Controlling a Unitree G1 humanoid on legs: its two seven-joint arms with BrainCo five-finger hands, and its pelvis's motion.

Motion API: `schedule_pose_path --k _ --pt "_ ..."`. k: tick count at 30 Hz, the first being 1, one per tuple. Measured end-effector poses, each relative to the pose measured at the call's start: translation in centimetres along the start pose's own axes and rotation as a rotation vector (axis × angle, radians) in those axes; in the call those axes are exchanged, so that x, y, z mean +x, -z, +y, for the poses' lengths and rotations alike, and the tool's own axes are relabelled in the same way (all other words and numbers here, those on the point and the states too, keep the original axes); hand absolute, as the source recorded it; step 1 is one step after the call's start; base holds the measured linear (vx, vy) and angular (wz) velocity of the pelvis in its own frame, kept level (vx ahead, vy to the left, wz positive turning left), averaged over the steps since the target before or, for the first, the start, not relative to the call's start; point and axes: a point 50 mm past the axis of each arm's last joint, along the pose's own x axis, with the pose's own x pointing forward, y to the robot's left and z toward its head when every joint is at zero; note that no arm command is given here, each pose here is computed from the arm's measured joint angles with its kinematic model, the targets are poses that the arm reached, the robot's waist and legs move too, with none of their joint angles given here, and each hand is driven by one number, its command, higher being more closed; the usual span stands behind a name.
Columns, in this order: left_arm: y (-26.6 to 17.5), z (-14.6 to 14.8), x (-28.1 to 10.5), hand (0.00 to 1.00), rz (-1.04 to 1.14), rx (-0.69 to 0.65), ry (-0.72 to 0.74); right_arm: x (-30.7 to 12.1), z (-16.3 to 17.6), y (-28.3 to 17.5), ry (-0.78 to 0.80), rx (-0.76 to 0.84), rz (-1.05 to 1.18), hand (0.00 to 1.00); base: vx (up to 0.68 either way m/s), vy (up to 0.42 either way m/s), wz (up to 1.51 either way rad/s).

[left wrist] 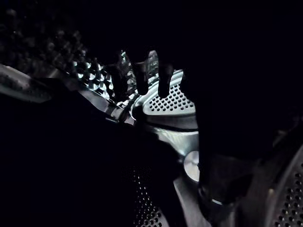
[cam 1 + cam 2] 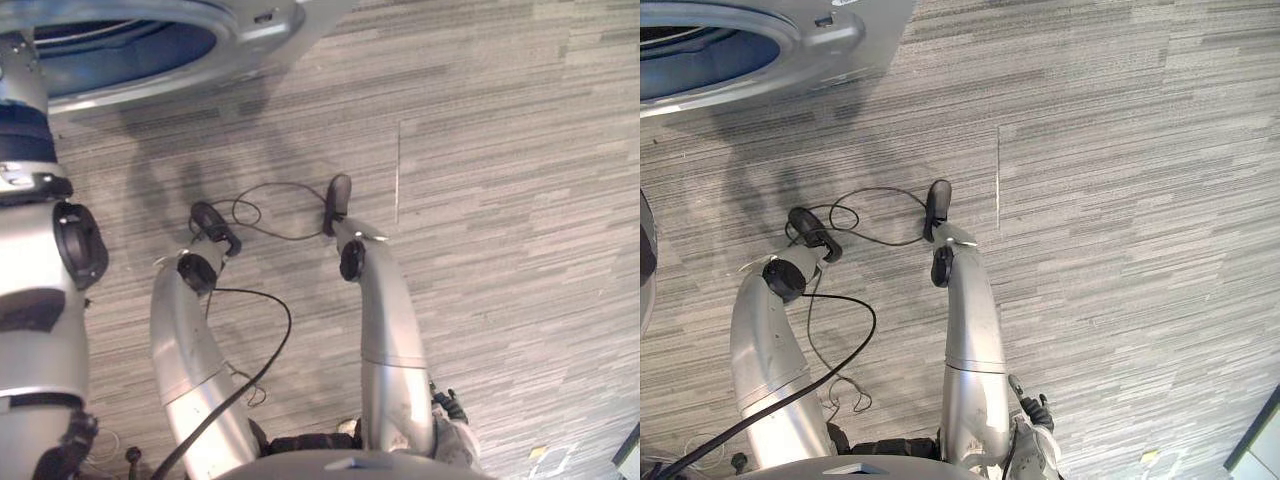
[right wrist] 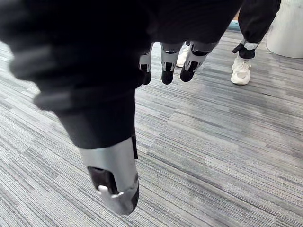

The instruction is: Pick up the laundry basket with both hands and put the clothes into the washing machine.

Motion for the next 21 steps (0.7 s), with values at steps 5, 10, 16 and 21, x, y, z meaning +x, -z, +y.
schedule_pose_path --k 5,10,16,21 --pt "3.7 2.6 -0.8 0.00 0.104 -0.021 -0.057 0.0 0.4 0.1 -0.015 -0.015 0.005 0.00 -0.02 0.013 0.05" --pt "9.9 3.4 -5.9 0.00 0.256 -0.150 -0.032 -0.1 1.3 -0.6 -0.048 -0.016 -0.017 0.00 -0.03 0.012 0.25" --pt "15.6 6.1 -15.3 0.00 0.381 -0.143 -0.094 -0.1 1.7 -0.9 -0.057 -0.019 -0.030 0.00 -0.02 -0.037 0.27" --pt "20.0 8.6 -23.7 0.00 0.608 -0.040 -0.123 -0.1 1.3 -1.0 -0.046 -0.045 -0.033 0.00 -0.01 -0.110 0.27"
